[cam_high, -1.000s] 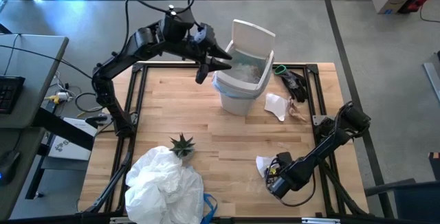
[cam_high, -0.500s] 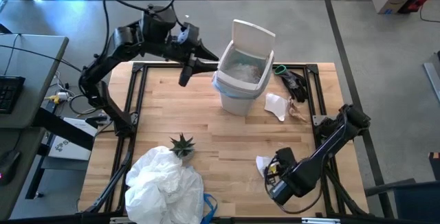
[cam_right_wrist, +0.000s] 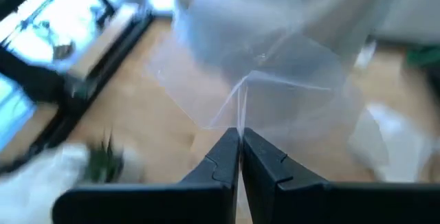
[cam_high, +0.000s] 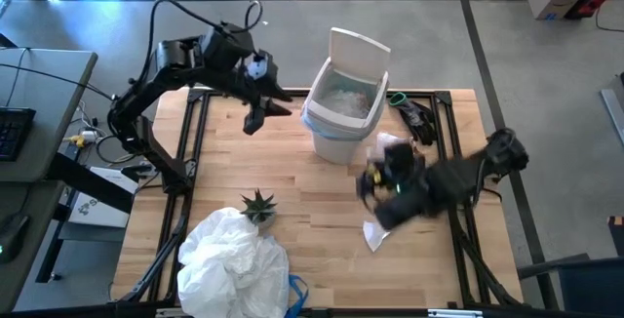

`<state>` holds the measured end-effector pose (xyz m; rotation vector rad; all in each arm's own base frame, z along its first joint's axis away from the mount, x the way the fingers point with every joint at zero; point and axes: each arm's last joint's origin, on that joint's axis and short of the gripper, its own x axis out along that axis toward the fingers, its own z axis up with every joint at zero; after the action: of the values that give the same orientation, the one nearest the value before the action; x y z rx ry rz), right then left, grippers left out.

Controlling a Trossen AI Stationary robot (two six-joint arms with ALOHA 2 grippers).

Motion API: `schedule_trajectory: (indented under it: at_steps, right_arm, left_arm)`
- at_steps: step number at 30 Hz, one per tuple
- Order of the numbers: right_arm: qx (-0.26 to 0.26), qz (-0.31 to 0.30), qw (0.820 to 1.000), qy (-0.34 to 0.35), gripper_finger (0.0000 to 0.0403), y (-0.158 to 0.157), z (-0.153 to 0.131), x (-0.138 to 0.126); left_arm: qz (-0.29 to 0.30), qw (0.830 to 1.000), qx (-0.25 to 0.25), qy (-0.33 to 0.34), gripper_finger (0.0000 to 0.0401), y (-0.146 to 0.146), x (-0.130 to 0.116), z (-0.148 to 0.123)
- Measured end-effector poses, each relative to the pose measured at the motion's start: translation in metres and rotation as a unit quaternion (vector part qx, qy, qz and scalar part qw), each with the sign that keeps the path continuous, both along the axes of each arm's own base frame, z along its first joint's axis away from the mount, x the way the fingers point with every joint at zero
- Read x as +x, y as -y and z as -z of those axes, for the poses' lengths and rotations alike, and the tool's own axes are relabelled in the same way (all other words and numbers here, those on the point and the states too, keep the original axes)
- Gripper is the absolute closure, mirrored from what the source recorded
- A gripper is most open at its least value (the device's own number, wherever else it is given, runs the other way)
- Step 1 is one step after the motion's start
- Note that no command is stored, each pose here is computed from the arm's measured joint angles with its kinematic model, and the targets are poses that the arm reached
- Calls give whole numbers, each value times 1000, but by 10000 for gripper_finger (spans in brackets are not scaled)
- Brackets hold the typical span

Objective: Place trash/remove bag and relplace
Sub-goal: Put the transparent plastic into the trash bin

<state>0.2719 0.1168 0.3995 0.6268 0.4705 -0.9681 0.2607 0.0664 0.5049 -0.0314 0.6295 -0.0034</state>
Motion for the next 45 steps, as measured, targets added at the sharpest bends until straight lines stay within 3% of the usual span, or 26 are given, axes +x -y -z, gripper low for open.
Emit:
schedule_trajectory:
  at_steps: [7,13,22,33,45]
  right_arm:
    - [-50,19,998,-17,403,72,-45,8]
    - [-38,-8,999,-21,403,127,-71,11]
    - [6,-42,998,-55,403,190,-60,29]
    - [20,-71,994,-84,395,208,-37,58]
    - [31,-95,991,-85,265,204,-35,61]
  left_arm:
    - [18,1000,9,-23,277,15,1,3]
    - [43,999,8,-24,288,29,6,5]
    - [66,995,6,-79,301,51,30,42]
    - [85,992,-1,-94,302,71,44,65]
    - [81,993,-6,-84,302,73,46,65]
